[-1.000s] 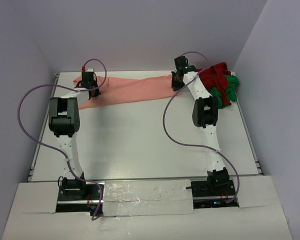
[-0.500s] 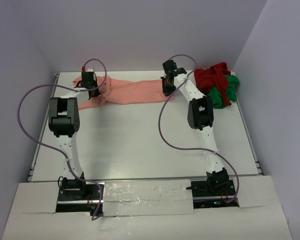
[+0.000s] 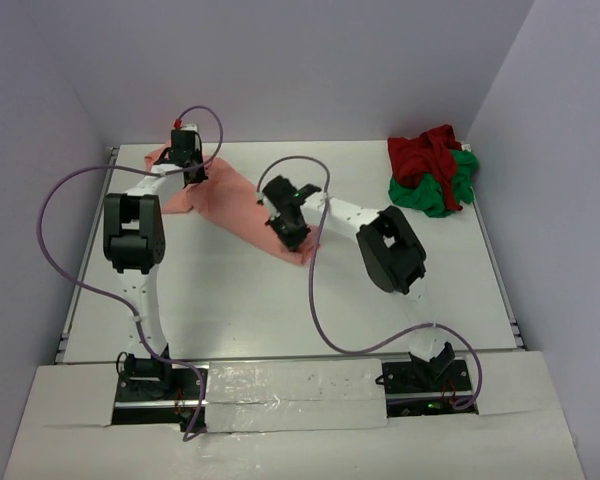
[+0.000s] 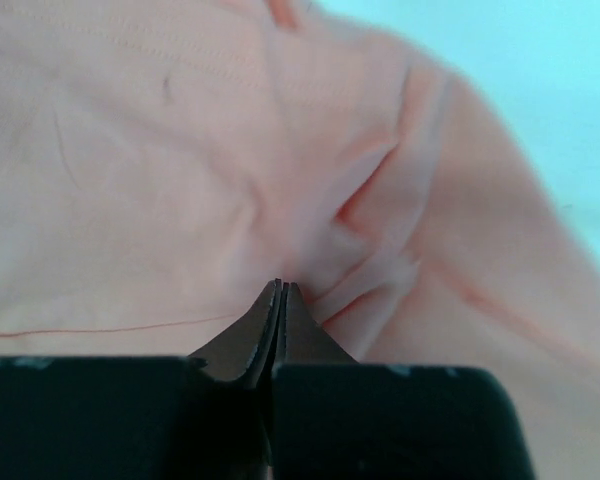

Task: Fold and stack the t-shirts
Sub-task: Fold the tshirt

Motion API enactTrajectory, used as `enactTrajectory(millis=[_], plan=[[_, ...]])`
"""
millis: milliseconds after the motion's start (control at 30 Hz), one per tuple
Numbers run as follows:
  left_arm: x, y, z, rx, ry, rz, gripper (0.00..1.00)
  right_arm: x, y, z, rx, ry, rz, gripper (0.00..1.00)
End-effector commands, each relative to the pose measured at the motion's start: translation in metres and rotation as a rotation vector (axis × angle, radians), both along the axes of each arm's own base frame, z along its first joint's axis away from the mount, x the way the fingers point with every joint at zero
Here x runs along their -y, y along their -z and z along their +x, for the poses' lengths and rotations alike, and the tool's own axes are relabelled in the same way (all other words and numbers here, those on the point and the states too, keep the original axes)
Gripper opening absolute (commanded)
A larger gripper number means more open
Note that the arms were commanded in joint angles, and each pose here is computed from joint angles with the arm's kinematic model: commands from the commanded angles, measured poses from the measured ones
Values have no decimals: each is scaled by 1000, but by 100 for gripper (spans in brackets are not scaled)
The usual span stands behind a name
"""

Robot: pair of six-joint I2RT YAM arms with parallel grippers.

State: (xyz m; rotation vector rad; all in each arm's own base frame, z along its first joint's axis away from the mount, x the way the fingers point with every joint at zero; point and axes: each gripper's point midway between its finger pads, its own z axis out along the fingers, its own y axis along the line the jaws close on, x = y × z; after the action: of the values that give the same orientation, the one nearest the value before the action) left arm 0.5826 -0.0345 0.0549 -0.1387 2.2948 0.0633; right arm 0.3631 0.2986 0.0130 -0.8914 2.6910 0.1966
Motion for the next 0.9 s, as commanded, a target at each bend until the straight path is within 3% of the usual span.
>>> enactTrajectory(millis=[0,300,633,733,867], plan=[[27,-18,13,35,64,40,0,-3,66,-113,-253,-238,-112,0],[69,-17,26,44,126,66,0,-84,0,-190,-201,-517,80,0],[75,-33,6,73,131,2,0,-154,-25,-284,-303,-731,208,0],[61,-73,-3,161,87,-7,0,-175,-40,-303,-249,-806,258,0],[31,-117,-12,264,4,-16,0,-179,-49,-292,-171,-801,258,0]])
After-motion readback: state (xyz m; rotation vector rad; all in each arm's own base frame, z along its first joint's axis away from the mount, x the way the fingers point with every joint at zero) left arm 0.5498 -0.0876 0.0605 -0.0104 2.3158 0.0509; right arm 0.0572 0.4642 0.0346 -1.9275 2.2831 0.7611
